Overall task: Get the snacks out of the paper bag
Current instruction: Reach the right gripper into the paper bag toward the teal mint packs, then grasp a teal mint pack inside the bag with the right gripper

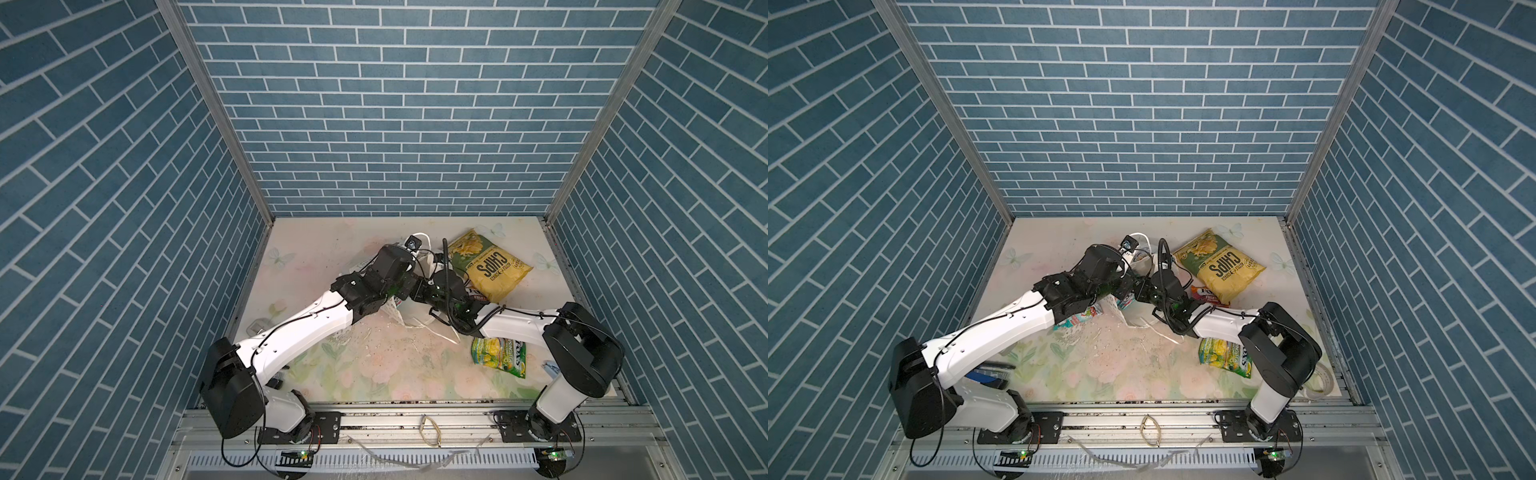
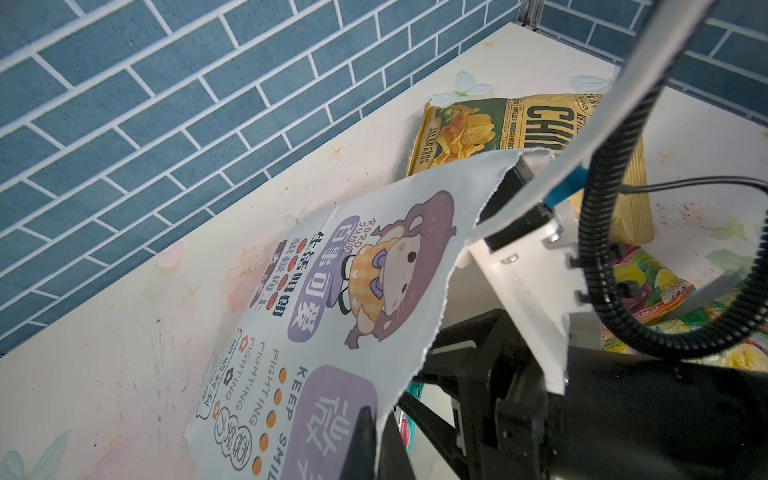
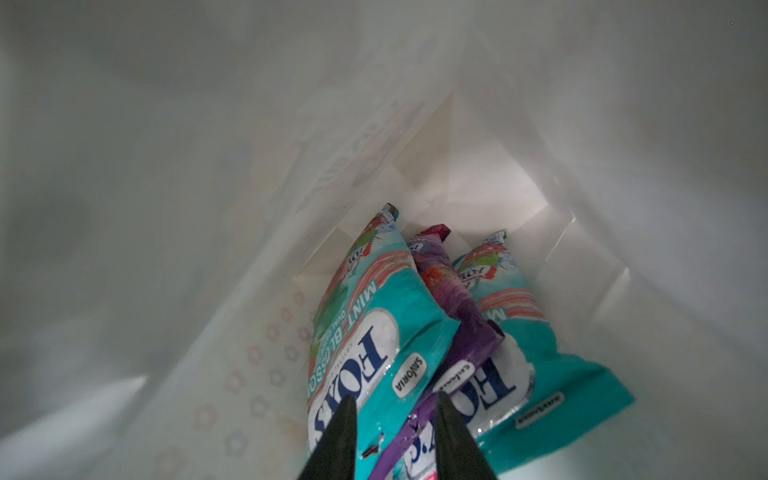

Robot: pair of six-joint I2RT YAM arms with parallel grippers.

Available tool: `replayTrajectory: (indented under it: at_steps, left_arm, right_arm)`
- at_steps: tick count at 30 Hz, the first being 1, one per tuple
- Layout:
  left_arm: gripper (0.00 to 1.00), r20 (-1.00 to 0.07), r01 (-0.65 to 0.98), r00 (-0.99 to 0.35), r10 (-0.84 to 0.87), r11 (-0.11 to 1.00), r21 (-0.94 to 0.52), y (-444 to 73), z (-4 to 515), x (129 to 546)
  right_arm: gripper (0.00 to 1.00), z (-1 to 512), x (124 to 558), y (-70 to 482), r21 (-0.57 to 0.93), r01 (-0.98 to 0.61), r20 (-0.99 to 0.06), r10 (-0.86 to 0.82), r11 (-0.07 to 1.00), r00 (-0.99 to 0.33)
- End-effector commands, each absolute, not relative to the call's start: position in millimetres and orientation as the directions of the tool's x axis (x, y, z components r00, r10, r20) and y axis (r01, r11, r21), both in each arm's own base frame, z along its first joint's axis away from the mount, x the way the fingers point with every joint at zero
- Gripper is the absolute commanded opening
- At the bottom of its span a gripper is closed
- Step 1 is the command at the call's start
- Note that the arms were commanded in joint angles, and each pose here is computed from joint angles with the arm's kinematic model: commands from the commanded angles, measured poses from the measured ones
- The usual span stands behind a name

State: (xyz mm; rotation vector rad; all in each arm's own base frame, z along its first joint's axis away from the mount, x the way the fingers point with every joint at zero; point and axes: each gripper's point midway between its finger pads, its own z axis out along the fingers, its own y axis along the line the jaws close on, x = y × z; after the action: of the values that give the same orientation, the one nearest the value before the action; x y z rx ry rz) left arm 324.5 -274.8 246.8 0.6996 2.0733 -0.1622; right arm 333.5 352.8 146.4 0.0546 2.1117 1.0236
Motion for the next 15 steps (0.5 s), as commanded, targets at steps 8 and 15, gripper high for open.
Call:
replayTrajectory:
  at_steps: [8, 15]
  left_arm:
    - [0.00, -0.817, 0.544, -0.414, 0.402, 0.829, 0.133, -277.7, 255.1, 324.5]
    - [0.00, -0.816, 0.544, -0.412, 0.405, 0.828, 0.136, -277.7, 253.9, 324.8]
  right_arm:
    - [0.35, 144.5, 356.4, 353.1, 0.709, -0.250, -0.612, 0.399, 0.659, -0.683]
    - [0.35, 148.4, 356.0, 350.2, 0.719, -0.259, -0.613, 0.414, 0.645, -0.673]
